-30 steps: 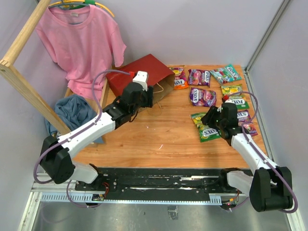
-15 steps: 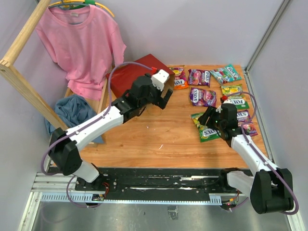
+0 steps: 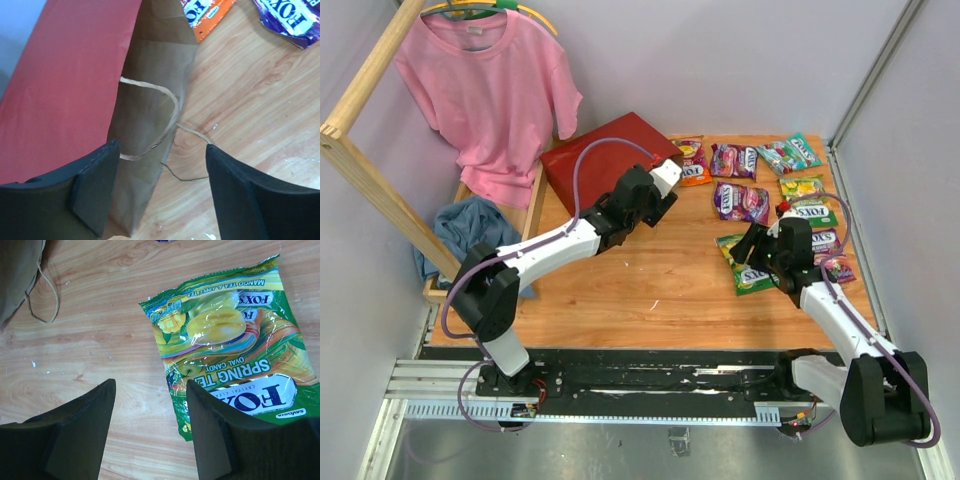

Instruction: Take the snacks out of the paper bag

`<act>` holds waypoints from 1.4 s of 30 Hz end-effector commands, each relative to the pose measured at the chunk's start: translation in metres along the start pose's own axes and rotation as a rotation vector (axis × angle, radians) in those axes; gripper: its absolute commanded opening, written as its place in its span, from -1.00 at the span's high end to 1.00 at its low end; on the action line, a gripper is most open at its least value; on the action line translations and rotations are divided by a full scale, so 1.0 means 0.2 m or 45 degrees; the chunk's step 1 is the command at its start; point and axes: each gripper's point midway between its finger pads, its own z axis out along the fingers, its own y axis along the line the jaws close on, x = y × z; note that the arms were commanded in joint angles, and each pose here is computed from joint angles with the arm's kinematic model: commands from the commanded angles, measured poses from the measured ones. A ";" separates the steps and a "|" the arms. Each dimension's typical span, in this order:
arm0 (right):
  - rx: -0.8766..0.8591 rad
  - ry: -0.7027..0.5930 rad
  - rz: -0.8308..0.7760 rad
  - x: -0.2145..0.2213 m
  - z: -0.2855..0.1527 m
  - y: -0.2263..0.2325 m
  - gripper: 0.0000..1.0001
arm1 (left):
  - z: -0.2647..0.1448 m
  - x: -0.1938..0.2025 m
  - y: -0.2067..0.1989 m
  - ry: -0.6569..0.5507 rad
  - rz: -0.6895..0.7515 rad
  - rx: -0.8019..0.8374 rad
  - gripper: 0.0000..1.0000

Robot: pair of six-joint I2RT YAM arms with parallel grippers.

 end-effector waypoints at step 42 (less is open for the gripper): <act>-0.565 -0.151 0.288 -0.06 0.70 1.13 -0.07 | -0.07 -0.36 0.66 -0.286 -0.264 -0.381 0.99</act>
